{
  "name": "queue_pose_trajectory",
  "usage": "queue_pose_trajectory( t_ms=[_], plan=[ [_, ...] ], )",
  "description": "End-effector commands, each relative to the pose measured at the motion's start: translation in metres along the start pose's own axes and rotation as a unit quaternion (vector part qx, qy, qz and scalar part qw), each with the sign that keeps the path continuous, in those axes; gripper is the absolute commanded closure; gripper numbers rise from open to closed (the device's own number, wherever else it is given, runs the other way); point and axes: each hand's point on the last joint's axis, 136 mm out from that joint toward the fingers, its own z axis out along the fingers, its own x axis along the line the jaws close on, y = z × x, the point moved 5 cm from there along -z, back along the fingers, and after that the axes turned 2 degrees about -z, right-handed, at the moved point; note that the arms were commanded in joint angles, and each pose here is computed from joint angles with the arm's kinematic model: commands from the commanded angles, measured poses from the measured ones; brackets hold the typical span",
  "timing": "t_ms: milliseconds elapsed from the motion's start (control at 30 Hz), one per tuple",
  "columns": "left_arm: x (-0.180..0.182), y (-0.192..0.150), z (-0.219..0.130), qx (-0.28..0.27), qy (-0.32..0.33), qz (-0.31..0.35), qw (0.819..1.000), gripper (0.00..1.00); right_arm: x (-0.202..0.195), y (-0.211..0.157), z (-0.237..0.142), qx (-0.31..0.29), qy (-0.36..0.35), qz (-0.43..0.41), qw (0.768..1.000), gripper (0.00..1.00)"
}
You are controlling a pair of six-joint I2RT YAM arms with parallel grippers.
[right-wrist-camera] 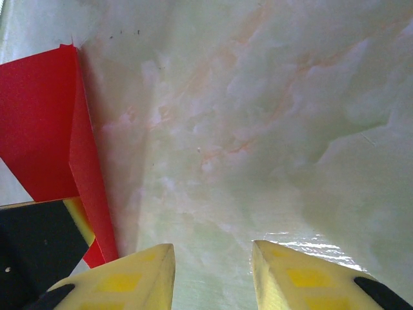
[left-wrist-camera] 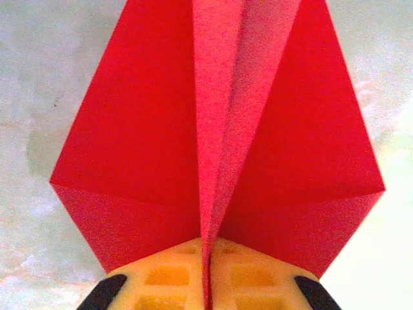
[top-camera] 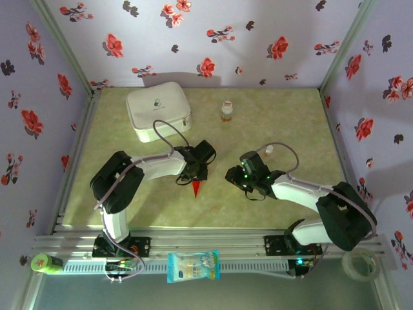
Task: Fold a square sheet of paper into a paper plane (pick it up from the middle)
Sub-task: Move a paper plane to the center of the table.
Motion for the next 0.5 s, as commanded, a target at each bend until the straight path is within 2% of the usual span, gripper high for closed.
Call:
queue_pose_trajectory(
  t_ms=[0, 467],
  plan=[
    [0.0073, -0.0002, 0.0054, 0.007, 0.028, -0.006, 1.000, 0.91, -0.0008, 0.0006, 0.0031, 0.000, 0.006, 0.007, 1.000, 0.64],
    [0.0121, -0.0053, 0.0154, 0.015, 0.046, -0.009, 0.999, 0.83, -0.0017, -0.0003, 0.0055, 0.004, 0.006, 0.008, 1.000, 0.63]
  ],
)
